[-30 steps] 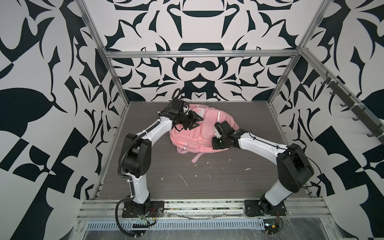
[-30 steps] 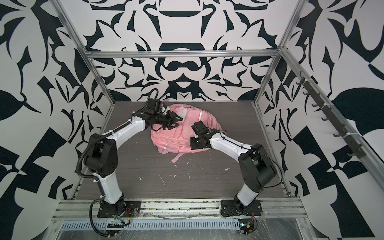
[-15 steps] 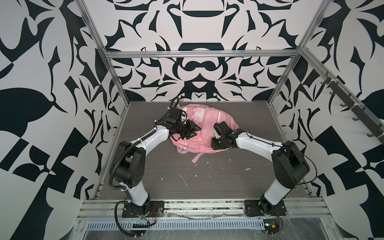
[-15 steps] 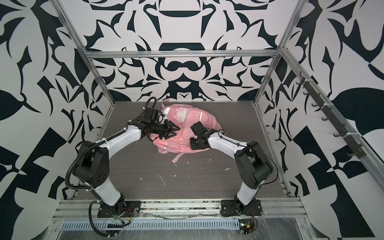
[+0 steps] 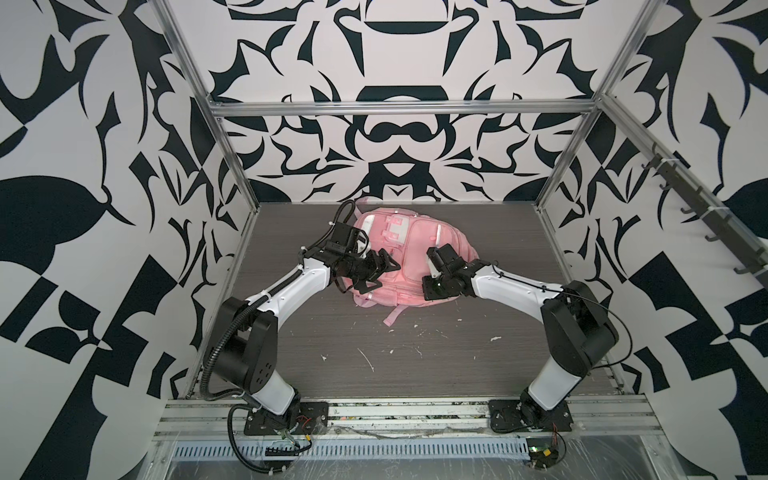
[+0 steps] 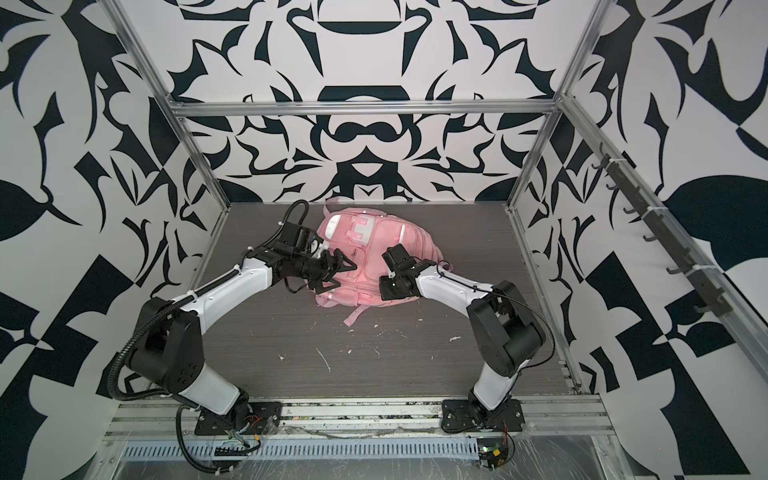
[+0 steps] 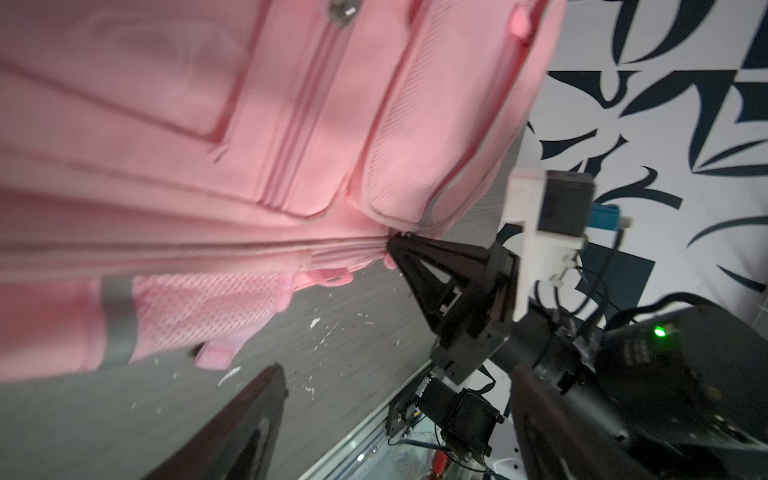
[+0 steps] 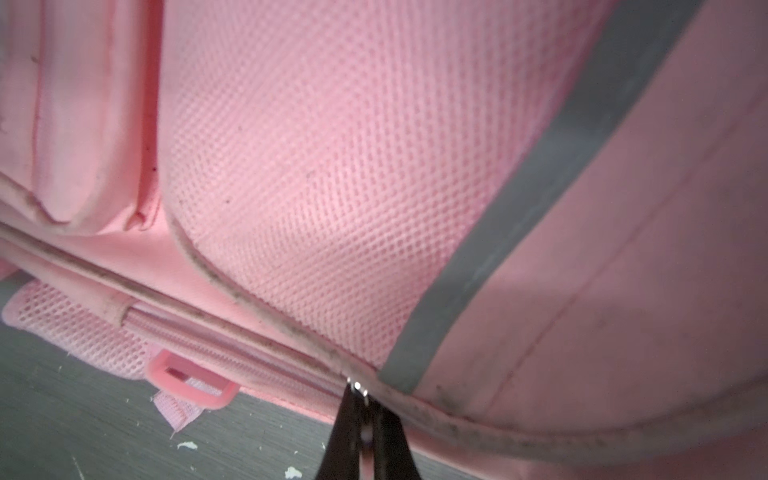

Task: Pack the student bag
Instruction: 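Pull the zipper along the compartment with the right gripper while the left steadies the bag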

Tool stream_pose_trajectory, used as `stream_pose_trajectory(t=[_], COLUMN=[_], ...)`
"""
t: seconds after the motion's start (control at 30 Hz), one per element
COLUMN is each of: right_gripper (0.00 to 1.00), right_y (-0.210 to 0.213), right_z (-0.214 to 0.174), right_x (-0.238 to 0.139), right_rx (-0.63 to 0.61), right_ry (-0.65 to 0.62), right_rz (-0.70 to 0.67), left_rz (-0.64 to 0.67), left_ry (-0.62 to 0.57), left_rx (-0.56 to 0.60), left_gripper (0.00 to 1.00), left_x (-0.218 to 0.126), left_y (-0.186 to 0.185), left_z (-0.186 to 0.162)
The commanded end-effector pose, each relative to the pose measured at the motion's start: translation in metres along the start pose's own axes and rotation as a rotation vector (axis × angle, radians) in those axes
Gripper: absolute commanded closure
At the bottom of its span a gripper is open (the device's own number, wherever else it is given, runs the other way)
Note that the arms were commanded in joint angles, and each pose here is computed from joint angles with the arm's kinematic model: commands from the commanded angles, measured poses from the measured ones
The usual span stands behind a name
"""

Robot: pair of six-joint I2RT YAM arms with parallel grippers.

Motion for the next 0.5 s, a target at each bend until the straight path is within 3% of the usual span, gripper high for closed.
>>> stream_pose_trajectory(t=[0.0,0.23,0.47], right_gripper=[1.00,1.00,1.00], right_y=[0.030,0.055,0.068], right_z=[0.004,-0.011,-0.024], right_x=[-0.017,-0.025,-0.027], right_rx=[-0.083,-0.180,-0.216], right_ry=[-0.037,-0.011,0.010], right_rz=[0.108,0.156,0.184], left_rz=[0.062,0.017,0.007], left_ry=[0.049,0.012,-0.058], left_rx=[-0.066,-0.140,-0.158], left_gripper=[0.04,0.00,0.11], left_x=[-0.005,0.012,0.025], left_y=[0.029,0.044,0.052], left_z=[-0.026,-0.024,-0.006])
Point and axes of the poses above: each gripper's point midway between its finger pads, its own x axis out along the fingers, its own y axis along the line the jaws close on, z = x × y, the point moved 1 cm from there along -x, back along the fingers, and after that the axes turned 15 degrees about x, right-handed, at the moved point
